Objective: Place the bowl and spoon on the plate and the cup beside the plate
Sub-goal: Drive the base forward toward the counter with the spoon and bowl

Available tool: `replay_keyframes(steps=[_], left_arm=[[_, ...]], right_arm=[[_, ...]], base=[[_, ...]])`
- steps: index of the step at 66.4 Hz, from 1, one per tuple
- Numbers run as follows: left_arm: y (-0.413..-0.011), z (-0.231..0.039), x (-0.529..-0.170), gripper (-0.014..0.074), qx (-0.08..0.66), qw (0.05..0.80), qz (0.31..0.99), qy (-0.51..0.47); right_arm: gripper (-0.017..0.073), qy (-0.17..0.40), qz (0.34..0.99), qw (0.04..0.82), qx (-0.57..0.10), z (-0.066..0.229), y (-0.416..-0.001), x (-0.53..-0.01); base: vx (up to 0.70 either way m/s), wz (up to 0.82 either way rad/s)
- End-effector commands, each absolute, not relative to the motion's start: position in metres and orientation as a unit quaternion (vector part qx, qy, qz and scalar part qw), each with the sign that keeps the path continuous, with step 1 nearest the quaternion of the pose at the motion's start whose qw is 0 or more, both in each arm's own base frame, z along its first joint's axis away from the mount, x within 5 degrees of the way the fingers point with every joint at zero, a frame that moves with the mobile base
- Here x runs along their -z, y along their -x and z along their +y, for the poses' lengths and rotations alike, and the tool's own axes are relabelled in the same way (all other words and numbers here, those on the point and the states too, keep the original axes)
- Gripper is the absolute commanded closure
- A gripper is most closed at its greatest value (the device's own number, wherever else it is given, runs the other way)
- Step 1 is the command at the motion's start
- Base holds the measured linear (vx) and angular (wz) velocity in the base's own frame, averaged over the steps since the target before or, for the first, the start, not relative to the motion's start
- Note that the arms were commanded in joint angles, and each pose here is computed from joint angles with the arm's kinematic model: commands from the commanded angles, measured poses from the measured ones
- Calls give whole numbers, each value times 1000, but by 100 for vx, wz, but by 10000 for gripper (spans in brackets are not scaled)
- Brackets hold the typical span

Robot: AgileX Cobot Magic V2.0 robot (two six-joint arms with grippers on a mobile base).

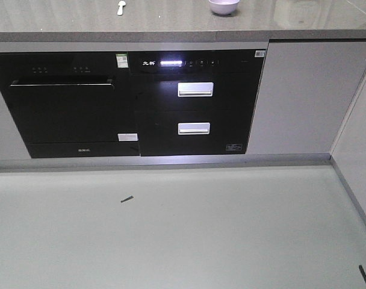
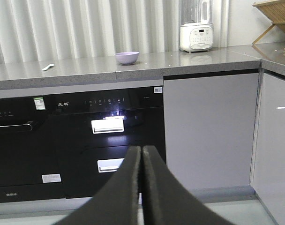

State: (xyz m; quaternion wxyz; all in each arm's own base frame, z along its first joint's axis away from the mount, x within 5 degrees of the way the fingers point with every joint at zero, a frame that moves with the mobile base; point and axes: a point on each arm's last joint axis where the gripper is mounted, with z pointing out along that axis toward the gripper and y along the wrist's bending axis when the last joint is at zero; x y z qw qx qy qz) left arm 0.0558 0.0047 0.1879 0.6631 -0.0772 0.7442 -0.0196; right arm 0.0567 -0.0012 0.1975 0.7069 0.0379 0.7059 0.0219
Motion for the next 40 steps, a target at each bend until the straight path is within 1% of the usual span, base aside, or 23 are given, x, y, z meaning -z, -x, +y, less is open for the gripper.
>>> replay_keyframes(steps=[1,40], left_arm=[[-55,4,-201,600,27,700,709,76],[-55,4,-201,600,27,700,709,76]], right_arm=[[563,-35,681,731,-15,-2,-56,-202],[563,-35,681,731,-15,-2,-56,-202]], base=[[19,-5],[18,-6]])
